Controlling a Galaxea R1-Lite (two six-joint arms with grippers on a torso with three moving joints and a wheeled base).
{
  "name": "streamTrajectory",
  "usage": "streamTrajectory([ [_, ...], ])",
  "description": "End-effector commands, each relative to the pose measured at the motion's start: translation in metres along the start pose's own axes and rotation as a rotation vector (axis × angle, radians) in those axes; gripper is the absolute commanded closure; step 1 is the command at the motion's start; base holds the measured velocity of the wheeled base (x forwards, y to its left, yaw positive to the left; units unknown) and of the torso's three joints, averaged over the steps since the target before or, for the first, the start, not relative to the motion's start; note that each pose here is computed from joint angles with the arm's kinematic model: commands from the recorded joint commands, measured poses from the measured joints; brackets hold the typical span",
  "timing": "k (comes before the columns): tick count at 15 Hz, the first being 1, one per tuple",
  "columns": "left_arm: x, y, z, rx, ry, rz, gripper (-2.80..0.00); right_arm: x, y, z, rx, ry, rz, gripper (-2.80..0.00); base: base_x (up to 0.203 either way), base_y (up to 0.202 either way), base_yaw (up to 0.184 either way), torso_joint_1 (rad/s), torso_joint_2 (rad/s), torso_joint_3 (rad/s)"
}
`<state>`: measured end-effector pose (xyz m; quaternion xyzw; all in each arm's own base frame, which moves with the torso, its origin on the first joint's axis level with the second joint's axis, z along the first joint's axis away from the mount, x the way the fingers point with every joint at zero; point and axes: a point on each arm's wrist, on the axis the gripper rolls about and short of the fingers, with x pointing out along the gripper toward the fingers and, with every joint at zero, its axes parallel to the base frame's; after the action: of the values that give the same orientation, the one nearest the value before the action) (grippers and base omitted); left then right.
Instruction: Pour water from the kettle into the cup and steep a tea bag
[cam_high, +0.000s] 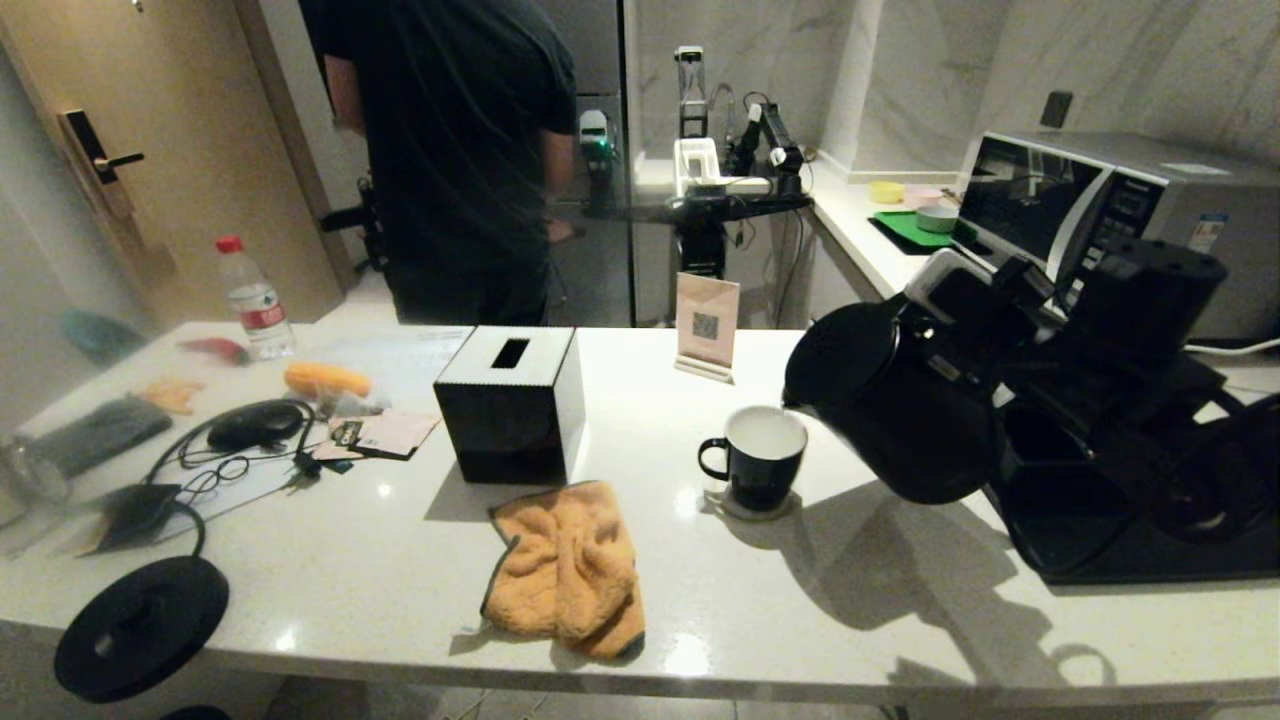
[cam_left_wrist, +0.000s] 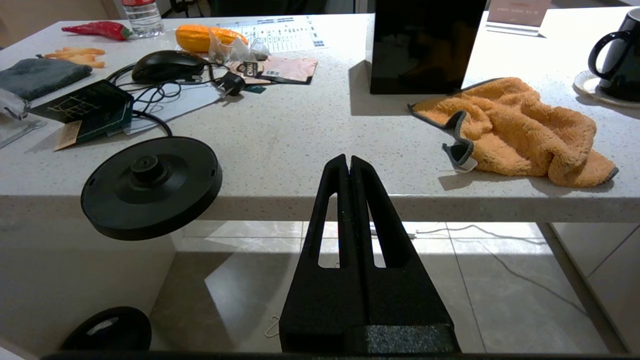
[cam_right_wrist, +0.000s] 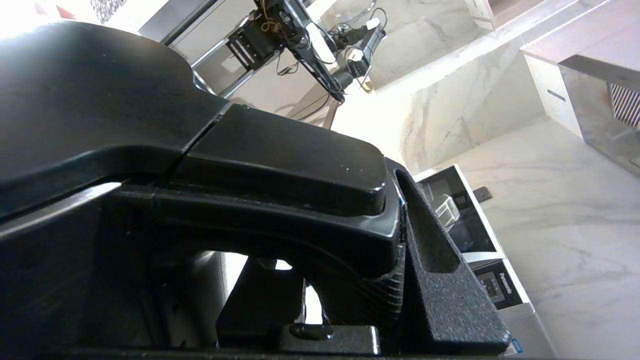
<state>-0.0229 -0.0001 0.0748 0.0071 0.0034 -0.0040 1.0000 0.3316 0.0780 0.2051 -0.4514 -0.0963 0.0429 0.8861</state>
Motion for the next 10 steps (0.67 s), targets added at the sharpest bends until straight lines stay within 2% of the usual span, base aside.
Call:
streamTrajectory([
  [1,0.0001,0.0,-0.0001,0.0,0.001,0.0,0.0,0.0013,0.0019,-0.001,-0.008,0.0,0.0,0.0,0.0,0.0,0.0,0.0,0.0,0.0],
  [10,0.0,0.0,0.0002,0.0,0.0,0.0,0.0,0.0027,0.0041,-0.0018,-0.05,-0.018,0.018,0.0,0.0,0.0,0.0,0.0,0.0,0.0],
])
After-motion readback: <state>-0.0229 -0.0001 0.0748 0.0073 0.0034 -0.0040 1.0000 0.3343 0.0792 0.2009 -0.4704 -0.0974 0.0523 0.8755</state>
